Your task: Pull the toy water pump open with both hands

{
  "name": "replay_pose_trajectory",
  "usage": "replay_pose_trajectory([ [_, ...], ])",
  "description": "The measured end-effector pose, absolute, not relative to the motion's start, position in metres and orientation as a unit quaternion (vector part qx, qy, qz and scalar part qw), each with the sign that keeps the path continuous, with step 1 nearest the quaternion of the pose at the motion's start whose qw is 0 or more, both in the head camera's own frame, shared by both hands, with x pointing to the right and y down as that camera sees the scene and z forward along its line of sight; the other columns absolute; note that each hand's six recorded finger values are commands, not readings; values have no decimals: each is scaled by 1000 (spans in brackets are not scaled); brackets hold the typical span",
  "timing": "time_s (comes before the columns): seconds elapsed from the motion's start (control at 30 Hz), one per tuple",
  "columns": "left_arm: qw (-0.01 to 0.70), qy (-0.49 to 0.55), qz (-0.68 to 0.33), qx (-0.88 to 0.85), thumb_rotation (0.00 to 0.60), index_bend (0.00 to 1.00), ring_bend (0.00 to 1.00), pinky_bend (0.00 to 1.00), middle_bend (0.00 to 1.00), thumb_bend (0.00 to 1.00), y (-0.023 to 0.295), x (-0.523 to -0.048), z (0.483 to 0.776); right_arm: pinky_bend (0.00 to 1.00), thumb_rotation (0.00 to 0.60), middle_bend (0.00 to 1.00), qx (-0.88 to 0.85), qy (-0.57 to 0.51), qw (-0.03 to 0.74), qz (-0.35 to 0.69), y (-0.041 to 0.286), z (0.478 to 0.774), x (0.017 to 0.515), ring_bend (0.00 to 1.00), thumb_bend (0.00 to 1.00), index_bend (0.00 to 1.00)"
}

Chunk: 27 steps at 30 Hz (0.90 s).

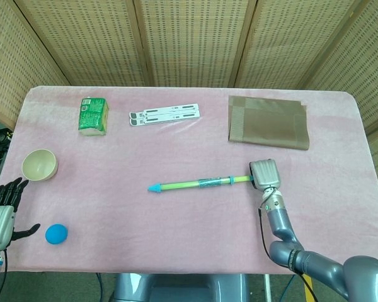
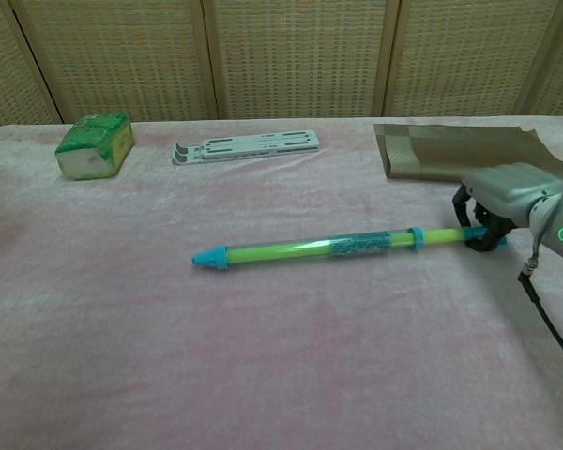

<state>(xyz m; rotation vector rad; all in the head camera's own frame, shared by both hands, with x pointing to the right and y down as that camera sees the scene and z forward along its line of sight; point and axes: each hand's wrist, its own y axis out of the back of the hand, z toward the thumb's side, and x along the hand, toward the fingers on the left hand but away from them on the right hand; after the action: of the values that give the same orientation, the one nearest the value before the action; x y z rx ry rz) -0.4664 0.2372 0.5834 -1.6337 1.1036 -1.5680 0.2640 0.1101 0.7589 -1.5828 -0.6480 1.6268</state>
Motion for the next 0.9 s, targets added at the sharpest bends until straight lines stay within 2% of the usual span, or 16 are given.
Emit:
replay_pose_trajectory([
  [0.2,310,415,-588,-622,600,0,0,0,0,125,238,-462,582,575,600,959,-613,-256,380,643,115,747,271,928,616,857],
  [0.5,307,418,-578,-630,600,2,0,0,0,131,233,-452,577,579,600,961,-612,-270,370,645,121,714,265,929,616,861],
  [0.6,315,415,-577,-629,600,50,0,3,0,147,225,-448,575,586,600,962,-613,-271,367,644,123,701,261,930,616,862],
  [0.67,322,414,-576,-626,600,88,24,43,18,176,216,-444,572,591,600,962,-615,-273,366,643,124,693,258,930,616,863],
  [0.73,327,415,-577,-623,600,139,123,143,122,204,208,-441,570,592,600,962,-615,-273,366,643,125,685,255,931,616,862],
  [0.8,330,416,-577,-621,600,220,319,302,344,219,199,-438,569,592,600,963,-614,-274,367,643,126,679,254,932,616,863],
  [0.9,332,416,-577,-620,600,319,540,486,589,235,185,-431,569,594,600,963,-614,-275,367,643,128,672,251,933,616,863],
])
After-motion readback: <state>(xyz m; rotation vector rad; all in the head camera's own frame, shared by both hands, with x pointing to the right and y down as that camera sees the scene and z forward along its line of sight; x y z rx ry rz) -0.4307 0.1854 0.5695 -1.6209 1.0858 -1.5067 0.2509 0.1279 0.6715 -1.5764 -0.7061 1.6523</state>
